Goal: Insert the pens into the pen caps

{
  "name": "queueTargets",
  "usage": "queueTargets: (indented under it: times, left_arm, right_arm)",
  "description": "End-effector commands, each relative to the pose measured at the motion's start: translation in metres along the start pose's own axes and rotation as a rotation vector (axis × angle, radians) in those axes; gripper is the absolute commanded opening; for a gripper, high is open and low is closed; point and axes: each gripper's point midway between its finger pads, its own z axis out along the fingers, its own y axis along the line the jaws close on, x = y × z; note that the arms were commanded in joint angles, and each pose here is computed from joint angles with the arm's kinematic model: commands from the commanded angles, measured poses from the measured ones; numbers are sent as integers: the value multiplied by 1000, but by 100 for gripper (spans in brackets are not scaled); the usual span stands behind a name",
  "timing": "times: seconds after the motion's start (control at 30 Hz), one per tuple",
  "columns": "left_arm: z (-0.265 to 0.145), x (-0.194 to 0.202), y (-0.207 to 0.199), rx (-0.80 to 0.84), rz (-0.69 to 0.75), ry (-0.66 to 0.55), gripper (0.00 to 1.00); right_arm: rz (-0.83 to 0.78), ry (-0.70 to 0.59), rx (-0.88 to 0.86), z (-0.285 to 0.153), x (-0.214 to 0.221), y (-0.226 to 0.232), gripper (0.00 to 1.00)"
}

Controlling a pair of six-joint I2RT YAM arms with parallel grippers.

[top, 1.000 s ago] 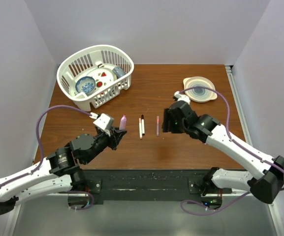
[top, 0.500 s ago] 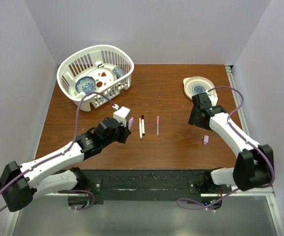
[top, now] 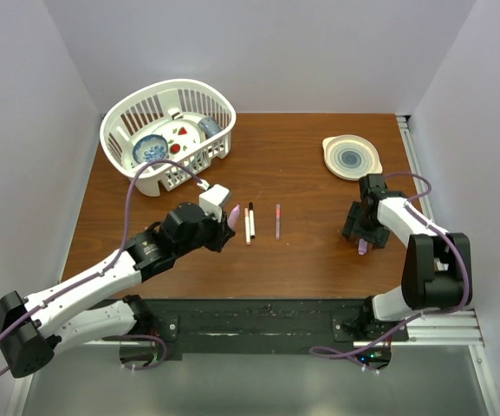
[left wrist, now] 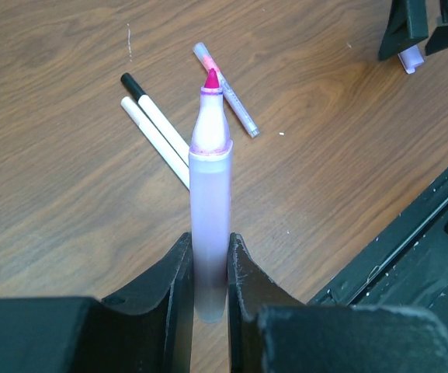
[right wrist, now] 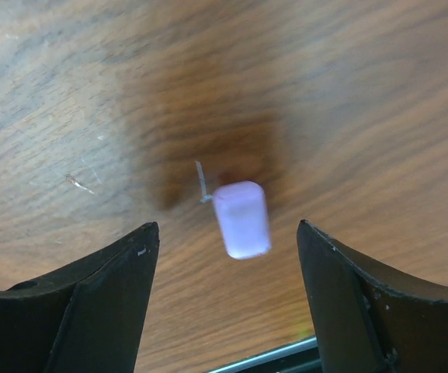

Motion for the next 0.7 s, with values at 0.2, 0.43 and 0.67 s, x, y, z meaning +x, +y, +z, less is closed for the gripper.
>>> queueTargets:
  times: [0.2, 0.43, 0.67]
  left_arm:
    - [-10, -26, -8, 38, 5, -89, 0]
    - [-14, -29, -7, 31, -4, -106, 0]
    - [-17, -33, -17, 82, -14, -112, 0]
  right_arm:
    - [-20, 44, -48, 12, 3, 9, 55]
    - [-28, 60, -39, 17, 4, 9, 41]
    - [-18, 59, -28, 19, 4, 8, 37]
